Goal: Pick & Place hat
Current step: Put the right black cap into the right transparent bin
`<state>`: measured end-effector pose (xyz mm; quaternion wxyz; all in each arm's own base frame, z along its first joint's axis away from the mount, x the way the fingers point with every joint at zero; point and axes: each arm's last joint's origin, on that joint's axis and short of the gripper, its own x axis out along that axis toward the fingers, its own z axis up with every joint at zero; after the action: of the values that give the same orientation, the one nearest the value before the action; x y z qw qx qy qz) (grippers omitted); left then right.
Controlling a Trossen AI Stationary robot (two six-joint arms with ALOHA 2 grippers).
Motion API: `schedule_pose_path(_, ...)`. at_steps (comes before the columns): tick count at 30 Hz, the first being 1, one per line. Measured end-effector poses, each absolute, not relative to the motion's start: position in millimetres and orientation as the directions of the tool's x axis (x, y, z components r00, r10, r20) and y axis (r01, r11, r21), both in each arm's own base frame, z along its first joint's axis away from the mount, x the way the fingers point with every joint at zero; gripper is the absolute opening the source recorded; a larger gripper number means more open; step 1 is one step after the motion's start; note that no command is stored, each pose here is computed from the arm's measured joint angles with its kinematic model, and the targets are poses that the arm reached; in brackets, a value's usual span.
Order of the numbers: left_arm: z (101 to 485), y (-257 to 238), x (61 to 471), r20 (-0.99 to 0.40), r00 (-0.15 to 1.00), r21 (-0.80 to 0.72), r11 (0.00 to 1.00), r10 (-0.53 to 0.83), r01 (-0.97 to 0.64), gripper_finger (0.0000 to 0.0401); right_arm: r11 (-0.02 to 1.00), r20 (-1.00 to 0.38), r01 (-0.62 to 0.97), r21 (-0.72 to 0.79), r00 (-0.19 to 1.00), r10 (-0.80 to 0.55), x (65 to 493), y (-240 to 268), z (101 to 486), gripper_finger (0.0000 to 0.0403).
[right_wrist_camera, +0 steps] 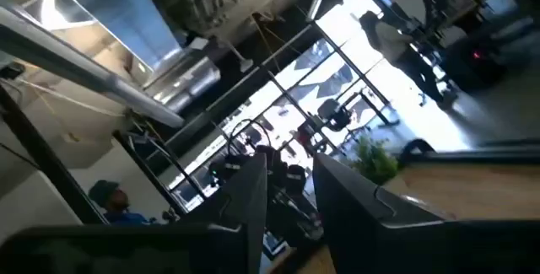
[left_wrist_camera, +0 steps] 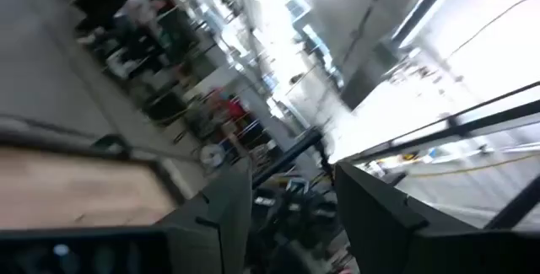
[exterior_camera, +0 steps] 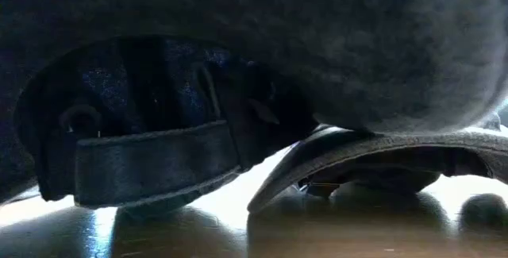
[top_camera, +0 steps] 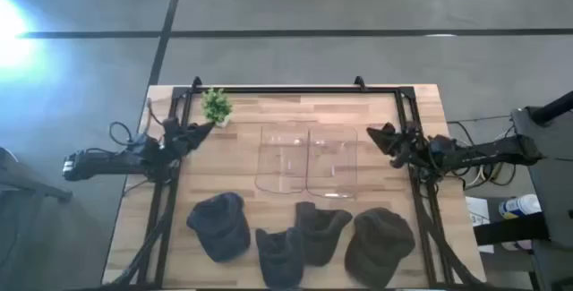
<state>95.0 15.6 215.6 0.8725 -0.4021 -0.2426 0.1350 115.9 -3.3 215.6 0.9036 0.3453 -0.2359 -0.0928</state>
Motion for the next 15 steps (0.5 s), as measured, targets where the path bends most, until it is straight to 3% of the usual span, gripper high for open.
schedule_pose_path(4,254.6,14.5,91.4,0.382,0.834,-0.71,0.704,0.397,-0.01,0.0165,0.822,0.457,-0.052,0.567,0.85,-0.261,115.4,-1.3,263.5,0.0094)
schedule_pose_path(7,284.9,13.5,95.9,0.369,0.857,-0.644,0.764,0.36,-0.043,0.0165,0.879,0.397,-0.012,0.476,0.895,-0.203,121.3,0.8,304.7,0.009)
schedule_pose_path(11,316.4,13.3,111.2,0.261,0.907,-0.554,0.821,0.33,-0.139,0.0165,0.908,0.116,0.109,0.405,0.979,-0.169,136.3,2.6,344.4,0.0084)
schedule_pose_path(15,328.1,14.0,128.4,0.095,0.939,-0.487,0.838,0.33,-0.245,0.0165,0.9,-0.23,0.226,0.372,0.962,-0.146,149.5,4.4,363.1,0.0078)
